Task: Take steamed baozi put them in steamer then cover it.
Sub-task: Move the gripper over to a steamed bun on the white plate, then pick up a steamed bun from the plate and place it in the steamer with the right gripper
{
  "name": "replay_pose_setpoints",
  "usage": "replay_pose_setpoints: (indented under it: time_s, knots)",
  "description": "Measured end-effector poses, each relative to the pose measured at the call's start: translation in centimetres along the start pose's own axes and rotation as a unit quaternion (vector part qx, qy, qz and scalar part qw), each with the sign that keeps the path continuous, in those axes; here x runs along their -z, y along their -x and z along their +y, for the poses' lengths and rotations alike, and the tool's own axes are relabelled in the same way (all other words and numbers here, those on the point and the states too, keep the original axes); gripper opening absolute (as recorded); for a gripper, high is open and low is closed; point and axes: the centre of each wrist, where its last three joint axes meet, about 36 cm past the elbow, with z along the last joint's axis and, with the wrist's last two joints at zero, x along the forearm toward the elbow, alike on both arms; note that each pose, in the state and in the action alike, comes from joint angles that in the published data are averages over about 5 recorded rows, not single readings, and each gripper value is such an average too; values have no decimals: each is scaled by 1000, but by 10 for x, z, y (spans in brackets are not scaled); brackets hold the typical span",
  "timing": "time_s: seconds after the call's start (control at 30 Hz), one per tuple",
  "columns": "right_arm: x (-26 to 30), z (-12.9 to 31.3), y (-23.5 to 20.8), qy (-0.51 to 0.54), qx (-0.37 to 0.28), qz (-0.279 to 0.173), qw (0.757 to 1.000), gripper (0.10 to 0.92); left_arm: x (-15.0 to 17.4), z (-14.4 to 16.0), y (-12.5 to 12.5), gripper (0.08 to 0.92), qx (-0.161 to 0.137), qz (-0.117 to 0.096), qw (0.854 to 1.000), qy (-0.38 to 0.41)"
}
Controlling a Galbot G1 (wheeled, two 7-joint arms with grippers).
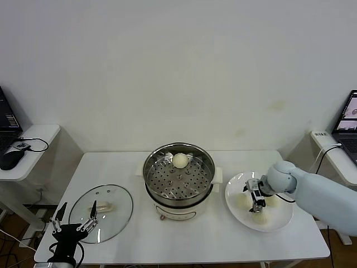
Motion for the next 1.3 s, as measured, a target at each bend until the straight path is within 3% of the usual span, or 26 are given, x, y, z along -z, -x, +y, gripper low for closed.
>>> replay_pose_setpoints:
  time_s: [0.4,0.7,1.07,1.3]
  knots:
    - [3,-3,5,-1,3,0,1000,633,-1,0,1,823,2,0,1000,-1]
    - [0,-6,-10,2,5,-1,1000,594,0,0,0,823,3,-1,1000,-2]
    - [-6,-29,-92,19,-30,-15,999,596,5,0,1,823,0,-8,1000,-1]
    - [20,-52,-160,13,-66,-37,997,602,5,0,3,823,-4,-8,1000,-3]
